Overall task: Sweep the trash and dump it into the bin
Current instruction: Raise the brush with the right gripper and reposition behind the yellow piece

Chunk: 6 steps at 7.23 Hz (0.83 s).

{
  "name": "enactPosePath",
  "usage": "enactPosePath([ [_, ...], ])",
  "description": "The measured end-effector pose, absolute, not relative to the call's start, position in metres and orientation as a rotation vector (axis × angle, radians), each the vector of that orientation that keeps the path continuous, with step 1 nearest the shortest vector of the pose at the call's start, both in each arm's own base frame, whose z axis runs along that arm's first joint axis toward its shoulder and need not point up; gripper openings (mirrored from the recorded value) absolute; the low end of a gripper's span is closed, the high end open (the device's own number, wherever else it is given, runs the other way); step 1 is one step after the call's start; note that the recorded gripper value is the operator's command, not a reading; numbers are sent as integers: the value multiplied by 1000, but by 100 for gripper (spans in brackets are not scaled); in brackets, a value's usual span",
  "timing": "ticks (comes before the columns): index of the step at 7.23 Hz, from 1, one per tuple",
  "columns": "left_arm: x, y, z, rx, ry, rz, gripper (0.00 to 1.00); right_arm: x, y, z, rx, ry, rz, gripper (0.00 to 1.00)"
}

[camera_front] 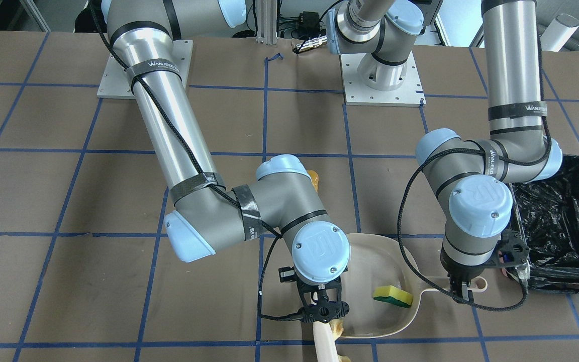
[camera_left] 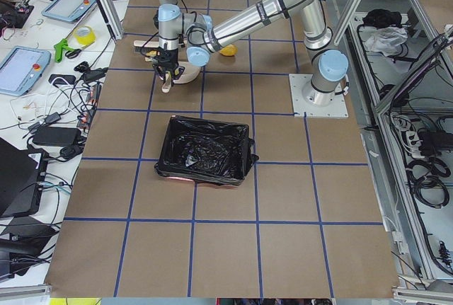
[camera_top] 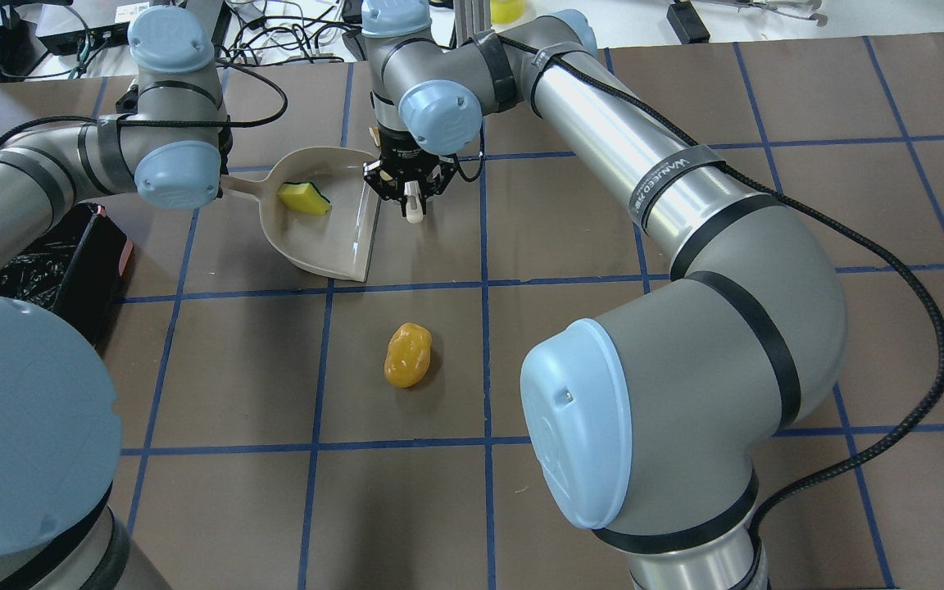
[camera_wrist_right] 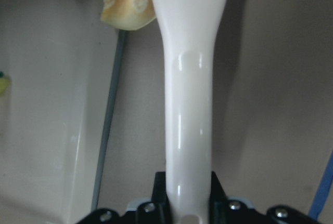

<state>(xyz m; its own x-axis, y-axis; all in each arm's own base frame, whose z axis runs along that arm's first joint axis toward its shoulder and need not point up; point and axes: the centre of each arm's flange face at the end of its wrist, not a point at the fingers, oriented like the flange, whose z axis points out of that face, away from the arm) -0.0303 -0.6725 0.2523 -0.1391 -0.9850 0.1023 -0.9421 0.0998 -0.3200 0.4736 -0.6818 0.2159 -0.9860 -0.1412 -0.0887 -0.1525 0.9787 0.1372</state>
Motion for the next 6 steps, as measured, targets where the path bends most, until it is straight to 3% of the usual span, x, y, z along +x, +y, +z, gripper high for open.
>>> enactPosePath([
  [6, -30, -672, 258, -1966, 2224, -481, 0, 479, -609, 224, -268, 3093, 412, 10],
])
